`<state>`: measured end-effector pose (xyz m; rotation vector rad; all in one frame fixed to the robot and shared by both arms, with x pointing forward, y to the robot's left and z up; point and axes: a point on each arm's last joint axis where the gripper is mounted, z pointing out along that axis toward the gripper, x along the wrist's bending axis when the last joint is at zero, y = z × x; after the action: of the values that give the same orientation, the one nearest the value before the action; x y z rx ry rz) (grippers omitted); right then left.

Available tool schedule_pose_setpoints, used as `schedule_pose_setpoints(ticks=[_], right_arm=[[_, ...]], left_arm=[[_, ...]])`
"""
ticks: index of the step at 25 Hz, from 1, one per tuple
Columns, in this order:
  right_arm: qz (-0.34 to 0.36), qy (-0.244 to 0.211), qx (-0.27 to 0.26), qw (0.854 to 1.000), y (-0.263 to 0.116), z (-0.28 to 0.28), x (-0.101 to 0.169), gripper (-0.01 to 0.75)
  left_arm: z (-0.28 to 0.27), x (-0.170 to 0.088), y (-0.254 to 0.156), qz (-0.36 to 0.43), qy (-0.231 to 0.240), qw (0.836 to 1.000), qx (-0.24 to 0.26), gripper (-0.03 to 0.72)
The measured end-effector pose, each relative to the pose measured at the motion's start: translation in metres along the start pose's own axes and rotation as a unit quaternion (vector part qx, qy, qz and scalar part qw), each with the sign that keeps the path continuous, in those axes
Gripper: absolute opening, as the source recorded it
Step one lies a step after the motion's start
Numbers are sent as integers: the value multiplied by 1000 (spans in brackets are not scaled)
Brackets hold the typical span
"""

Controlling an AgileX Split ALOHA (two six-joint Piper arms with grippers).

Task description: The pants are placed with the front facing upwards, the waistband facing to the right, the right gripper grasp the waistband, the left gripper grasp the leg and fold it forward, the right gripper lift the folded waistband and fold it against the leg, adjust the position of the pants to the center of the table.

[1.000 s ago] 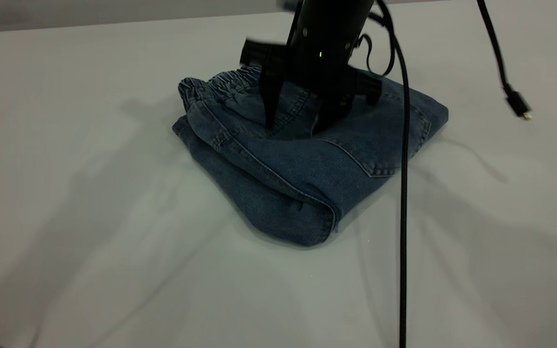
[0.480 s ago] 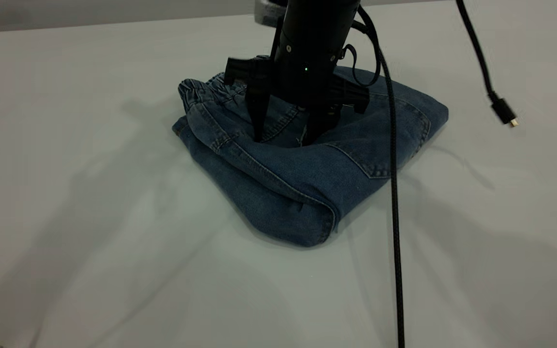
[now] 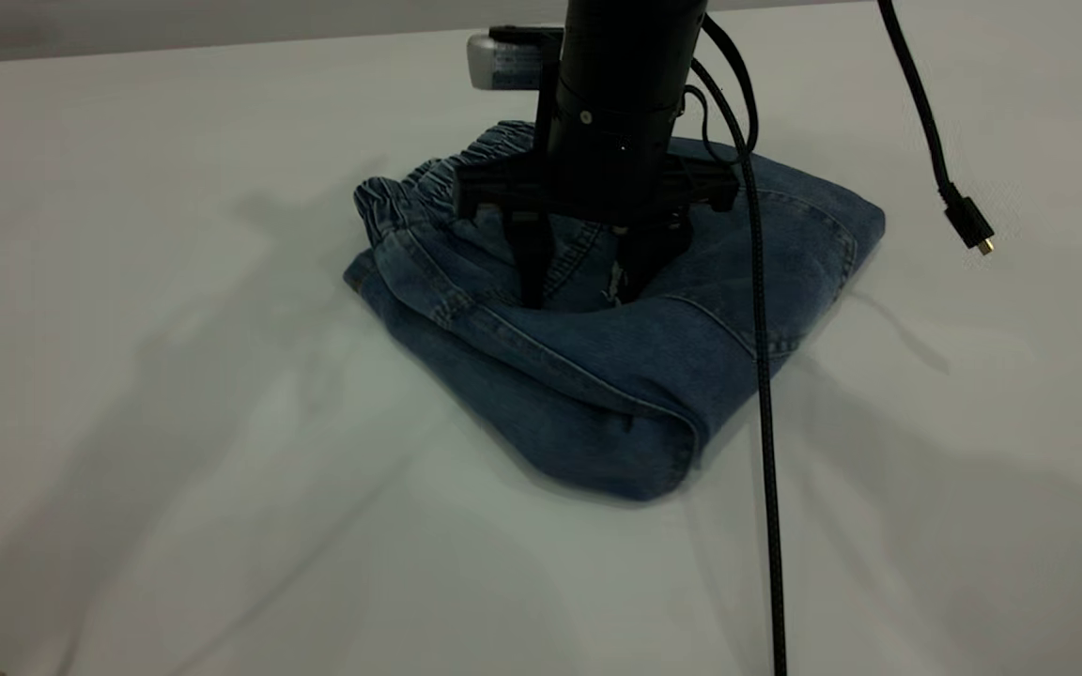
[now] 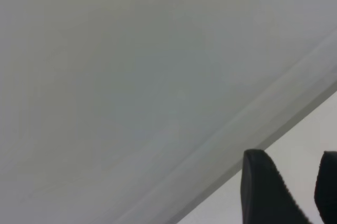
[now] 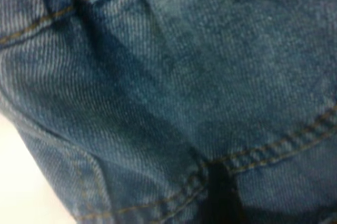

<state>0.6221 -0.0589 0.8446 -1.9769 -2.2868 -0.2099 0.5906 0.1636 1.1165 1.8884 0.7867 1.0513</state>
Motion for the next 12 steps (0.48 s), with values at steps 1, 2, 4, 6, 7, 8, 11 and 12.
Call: schedule_pose_setpoints(ticks=[1, 2, 4, 6, 7, 8, 11, 12], right_arm=[[-14, -2, 3, 1000, -1, 0, 0, 408], [-30, -3, 8, 1000, -3, 0, 2, 409], [-65, -11, 18, 998, -7, 1, 6, 409], [-98, -18, 30, 995, -12, 2, 11, 409], [-113, -22, 37, 993, -15, 2, 14, 409], [-128, -27, 43, 991, -18, 3, 17, 409], [-166, -51, 55, 983, -25, 3, 24, 409], [-177, -59, 58, 981, -27, 2, 27, 409]], left_arm=[[0, 0, 0, 0, 0, 1000, 0, 263], [0, 0, 0, 0, 0, 1000, 0, 263], [0, 0, 0, 0, 0, 1000, -1, 263], [0, 0, 0, 0, 1, 1000, -1, 263], [0, 0, 1, 0, 1, 1000, -3, 263], [0, 0, 1, 0, 2, 1000, -3, 263], [0, 0, 1, 0, 2, 1000, -3, 263], [0, 0, 1, 0, 2, 1000, -3, 263]])
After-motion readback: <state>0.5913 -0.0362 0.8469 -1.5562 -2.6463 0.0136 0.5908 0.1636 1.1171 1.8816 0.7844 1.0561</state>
